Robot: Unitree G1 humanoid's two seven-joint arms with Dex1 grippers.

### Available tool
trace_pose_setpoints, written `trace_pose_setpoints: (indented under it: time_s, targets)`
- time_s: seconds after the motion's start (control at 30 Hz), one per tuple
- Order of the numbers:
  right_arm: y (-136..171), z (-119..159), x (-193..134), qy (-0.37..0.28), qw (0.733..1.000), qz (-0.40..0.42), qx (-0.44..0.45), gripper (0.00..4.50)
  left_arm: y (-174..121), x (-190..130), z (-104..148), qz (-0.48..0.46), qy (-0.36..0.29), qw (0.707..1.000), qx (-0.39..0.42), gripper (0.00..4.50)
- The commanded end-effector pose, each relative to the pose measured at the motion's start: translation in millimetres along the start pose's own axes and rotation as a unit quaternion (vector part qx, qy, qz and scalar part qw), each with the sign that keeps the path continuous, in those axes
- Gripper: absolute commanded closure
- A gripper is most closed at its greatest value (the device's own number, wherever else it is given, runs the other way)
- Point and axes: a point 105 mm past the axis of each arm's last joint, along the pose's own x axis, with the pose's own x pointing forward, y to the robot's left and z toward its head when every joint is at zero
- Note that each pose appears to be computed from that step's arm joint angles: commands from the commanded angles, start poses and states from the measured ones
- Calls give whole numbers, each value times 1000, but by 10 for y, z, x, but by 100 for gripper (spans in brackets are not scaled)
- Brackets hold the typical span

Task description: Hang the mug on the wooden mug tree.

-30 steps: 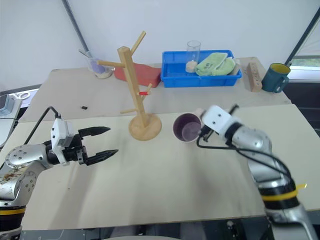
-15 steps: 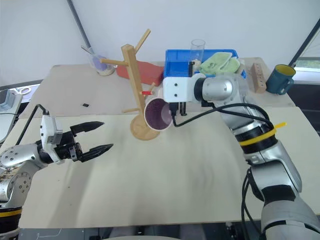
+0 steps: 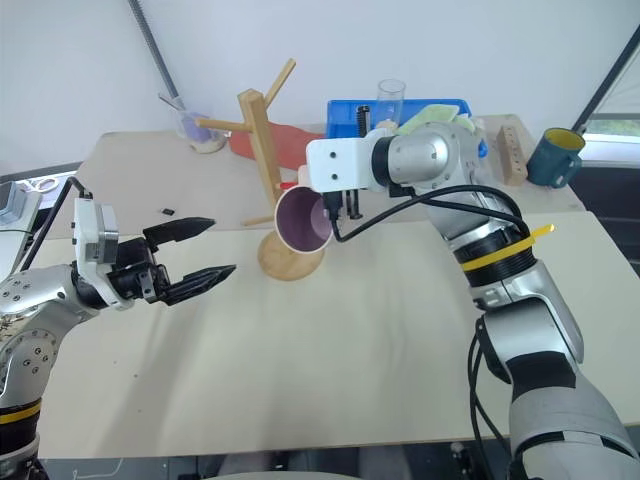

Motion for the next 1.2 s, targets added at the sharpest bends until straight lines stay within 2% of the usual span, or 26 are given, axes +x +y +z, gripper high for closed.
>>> trace_pose_setpoints:
  time_s: [0.03,0.3,0.6,0.7,0.8,0.9,0.97,1.2]
  targets:
    - [-140,104,-29,-4,1000,-12,-24,446,4,9,96,-2,-8,1000,19,0]
    - [-222,150,18,-8,1000,-18,-14,446,6,-17,24,-5,-3,1000,20,0]
    - [-296,192,-77,-15,999,-23,-31,139,38,-63,-59,-4,-2,1000,18,0]
    - [-308,195,-199,-24,999,-15,-32,139,58,-89,-81,-1,2,1000,18,0]
    - [-350,186,-387,-40,999,-10,-15,139,152,-122,-164,23,42,999,26,0]
    - [-341,174,-592,-67,998,0,16,139,238,-152,-158,44,54,997,27,0]
    - [-264,167,-742,-94,994,20,53,139,346,-193,-186,82,85,992,47,0]
    - [-86,296,-1092,-180,965,45,185,139,446,-250,33,87,79,992,56,0]
